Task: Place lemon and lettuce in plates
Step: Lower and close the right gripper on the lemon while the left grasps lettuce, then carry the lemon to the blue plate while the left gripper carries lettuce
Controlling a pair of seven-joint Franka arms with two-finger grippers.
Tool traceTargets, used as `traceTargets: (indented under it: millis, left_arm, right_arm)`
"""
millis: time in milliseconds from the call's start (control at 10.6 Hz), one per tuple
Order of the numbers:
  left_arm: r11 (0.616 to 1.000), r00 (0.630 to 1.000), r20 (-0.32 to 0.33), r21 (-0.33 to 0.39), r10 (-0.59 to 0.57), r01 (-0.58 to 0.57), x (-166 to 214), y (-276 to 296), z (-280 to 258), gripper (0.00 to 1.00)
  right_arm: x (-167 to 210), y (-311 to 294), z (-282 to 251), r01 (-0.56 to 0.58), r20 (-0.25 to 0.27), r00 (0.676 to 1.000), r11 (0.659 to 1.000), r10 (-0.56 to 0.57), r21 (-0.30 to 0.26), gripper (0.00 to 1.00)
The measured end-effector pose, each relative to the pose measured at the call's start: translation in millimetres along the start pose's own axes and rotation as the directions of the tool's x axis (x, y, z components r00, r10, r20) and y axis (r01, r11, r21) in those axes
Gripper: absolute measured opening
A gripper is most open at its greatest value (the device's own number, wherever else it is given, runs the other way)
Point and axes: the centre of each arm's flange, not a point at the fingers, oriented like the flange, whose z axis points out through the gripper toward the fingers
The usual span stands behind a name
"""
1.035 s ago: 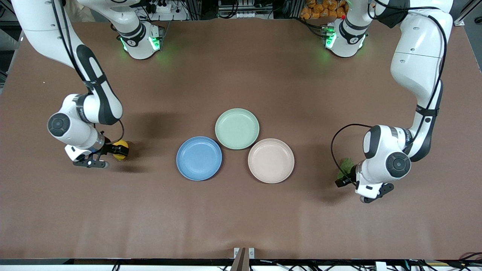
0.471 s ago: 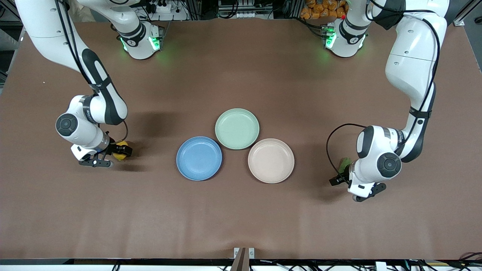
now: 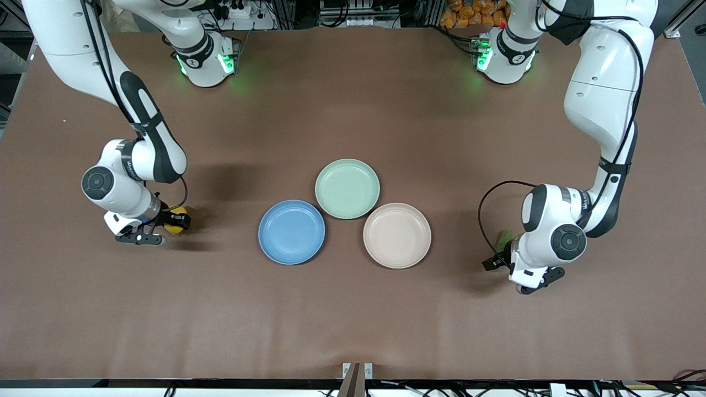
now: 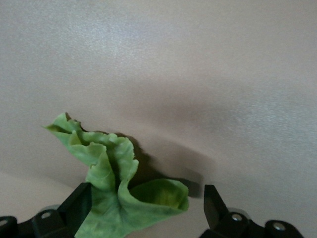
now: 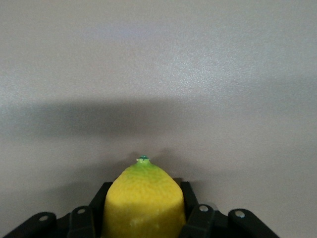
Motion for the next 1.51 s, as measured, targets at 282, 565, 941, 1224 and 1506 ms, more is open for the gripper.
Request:
traceTargets:
  millis: [282,565,941,1224,1506]
  left_arm:
    - [1.000,1.000,-0.006,-0.003,-0.011,0.011,4.4,-5.3,-1.1,0.72]
    - [0.998,0.997,-0.025,-0.016,-0.068,0.067,10.4,-8.7,-14.3,0.29]
    - [0.996,0.995,-0.050,-0.034,-0.090,0.088,15.0,-10.2,-34.7,0.02]
    - [0.986,0.988,-0.034,-0.086,-0.149,0.145,23.2,-18.5,-49.7,0.02]
    - [0.980,0.989,-0.027,-0.143,-0.146,0.140,15.5,-0.3,-71.1,0.02]
  right_arm:
    - [1.9,-1.9,-3.5,0.002,0.060,0.998,1.000,-0.003,0.002,0.60]
    - [16.3,-7.3,-28.7,0.009,0.090,0.996,1.000,-0.010,0.008,0.60]
    - [36.3,-29.1,-60.8,0.030,0.101,0.994,0.999,-0.032,0.016,0.60]
    - [46.7,-90.1,-84.9,0.007,0.058,0.998,1.000,-0.008,0.019,0.60]
    - [43.9,-158.4,-92.7,0.004,0.033,0.999,1.000,-0.005,0.025,0.60]
